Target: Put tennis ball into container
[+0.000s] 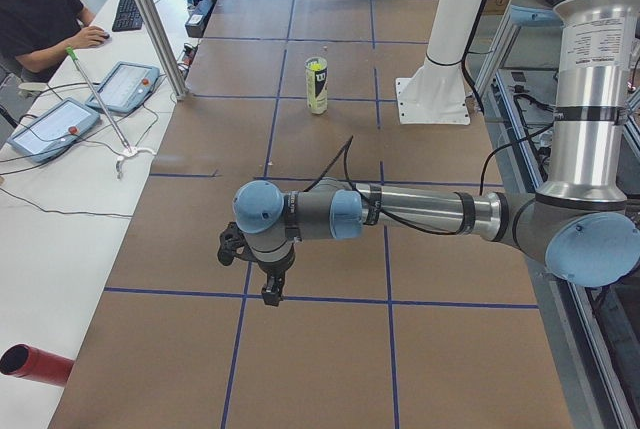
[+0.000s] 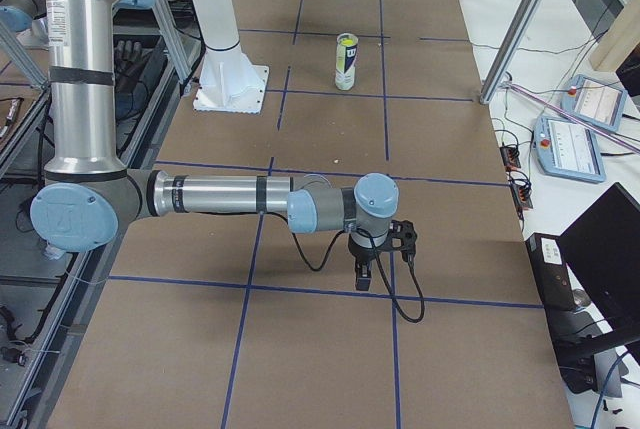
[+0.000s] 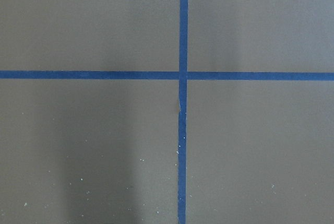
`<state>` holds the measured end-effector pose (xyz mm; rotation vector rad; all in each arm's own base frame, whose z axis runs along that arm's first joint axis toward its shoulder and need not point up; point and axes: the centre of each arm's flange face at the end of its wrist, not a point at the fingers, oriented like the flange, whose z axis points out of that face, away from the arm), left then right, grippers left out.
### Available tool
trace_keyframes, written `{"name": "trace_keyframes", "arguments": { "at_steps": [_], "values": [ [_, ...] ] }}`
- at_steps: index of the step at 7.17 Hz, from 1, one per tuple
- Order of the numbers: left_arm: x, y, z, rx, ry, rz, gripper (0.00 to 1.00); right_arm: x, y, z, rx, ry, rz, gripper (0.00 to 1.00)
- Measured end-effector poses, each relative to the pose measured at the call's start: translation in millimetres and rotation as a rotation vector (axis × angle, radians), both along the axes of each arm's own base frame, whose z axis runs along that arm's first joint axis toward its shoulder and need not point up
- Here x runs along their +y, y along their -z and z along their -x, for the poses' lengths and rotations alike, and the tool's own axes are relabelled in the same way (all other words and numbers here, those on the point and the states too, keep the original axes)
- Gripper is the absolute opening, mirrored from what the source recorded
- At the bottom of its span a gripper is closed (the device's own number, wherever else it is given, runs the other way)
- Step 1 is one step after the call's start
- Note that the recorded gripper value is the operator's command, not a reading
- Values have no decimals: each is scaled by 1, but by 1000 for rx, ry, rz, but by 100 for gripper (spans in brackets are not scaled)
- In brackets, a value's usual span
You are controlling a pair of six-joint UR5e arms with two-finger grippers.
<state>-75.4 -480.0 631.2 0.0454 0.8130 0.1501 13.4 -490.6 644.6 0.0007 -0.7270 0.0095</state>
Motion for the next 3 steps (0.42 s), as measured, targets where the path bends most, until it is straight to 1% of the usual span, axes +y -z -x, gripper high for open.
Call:
{"name": "trace_keyframes", "arguments": {
  "at_steps": [3],
  "values": [
    [-1, 2, 0, 0, 0, -5, 100, 0, 0, 0, 0, 0, 0, 100]
  ]
}}
